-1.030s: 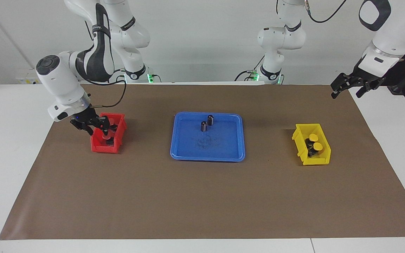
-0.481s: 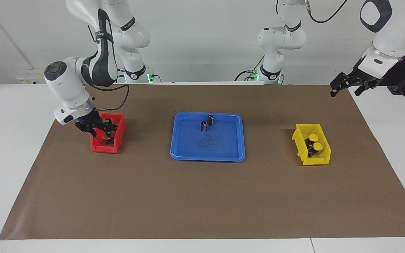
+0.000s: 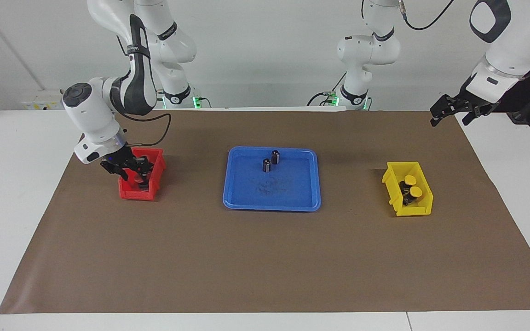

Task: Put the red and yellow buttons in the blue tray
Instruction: 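Grasp a red button in the red holder with the right gripper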

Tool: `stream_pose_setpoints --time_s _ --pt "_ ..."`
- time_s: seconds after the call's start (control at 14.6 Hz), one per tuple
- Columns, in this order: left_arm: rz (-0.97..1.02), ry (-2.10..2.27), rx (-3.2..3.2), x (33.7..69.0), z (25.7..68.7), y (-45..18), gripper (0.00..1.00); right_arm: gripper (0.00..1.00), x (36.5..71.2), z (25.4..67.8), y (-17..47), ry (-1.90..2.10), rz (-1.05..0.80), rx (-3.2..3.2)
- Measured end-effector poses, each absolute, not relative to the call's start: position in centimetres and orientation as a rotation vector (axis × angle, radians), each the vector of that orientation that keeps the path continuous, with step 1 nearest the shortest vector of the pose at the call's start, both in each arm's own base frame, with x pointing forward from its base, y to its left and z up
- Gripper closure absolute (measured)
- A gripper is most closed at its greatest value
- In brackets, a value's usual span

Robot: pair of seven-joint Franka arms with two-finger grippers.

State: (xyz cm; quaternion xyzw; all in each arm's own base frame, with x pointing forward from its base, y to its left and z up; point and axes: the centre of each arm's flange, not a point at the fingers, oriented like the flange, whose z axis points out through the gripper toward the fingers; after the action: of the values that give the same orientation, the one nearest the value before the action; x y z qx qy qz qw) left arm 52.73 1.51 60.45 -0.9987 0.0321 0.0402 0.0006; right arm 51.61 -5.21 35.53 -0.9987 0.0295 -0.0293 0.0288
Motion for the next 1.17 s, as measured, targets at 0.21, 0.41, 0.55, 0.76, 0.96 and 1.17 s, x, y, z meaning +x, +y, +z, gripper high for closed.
stream_pose_setpoints --time_s 0.21,0.41,0.55,0.76,0.96,1.17 --pt "0.128 0.101 -3.136 52.7 60.4 1.5 0.00 0.36 51.4 35.2 -5.2 0.091 -0.085 -3.081" --pt "0.128 0.098 -3.136 52.7 60.4 1.6 0.00 0.44 51.3 35.2 -5.2 0.091 -0.086 -3.082" --pt "0.125 0.098 -3.136 52.7 60.4 1.6 0.00 0.51 51.4 35.2 -5.2 0.090 -0.087 -3.082" --pt "0.116 0.097 -3.137 52.8 60.4 1.6 0.00 0.59 51.5 35.4 -4.9 0.079 -0.095 -3.082" --pt "0.062 0.093 -3.137 53.3 59.7 1.7 0.02 0.59 52.7 37.6 -4.2 0.049 -0.084 -3.078" --pt "0.019 0.078 -3.137 53.6 58.1 1.4 0.09 0.59 54.2 41.2 -4.3 0.038 -0.017 -3.068"
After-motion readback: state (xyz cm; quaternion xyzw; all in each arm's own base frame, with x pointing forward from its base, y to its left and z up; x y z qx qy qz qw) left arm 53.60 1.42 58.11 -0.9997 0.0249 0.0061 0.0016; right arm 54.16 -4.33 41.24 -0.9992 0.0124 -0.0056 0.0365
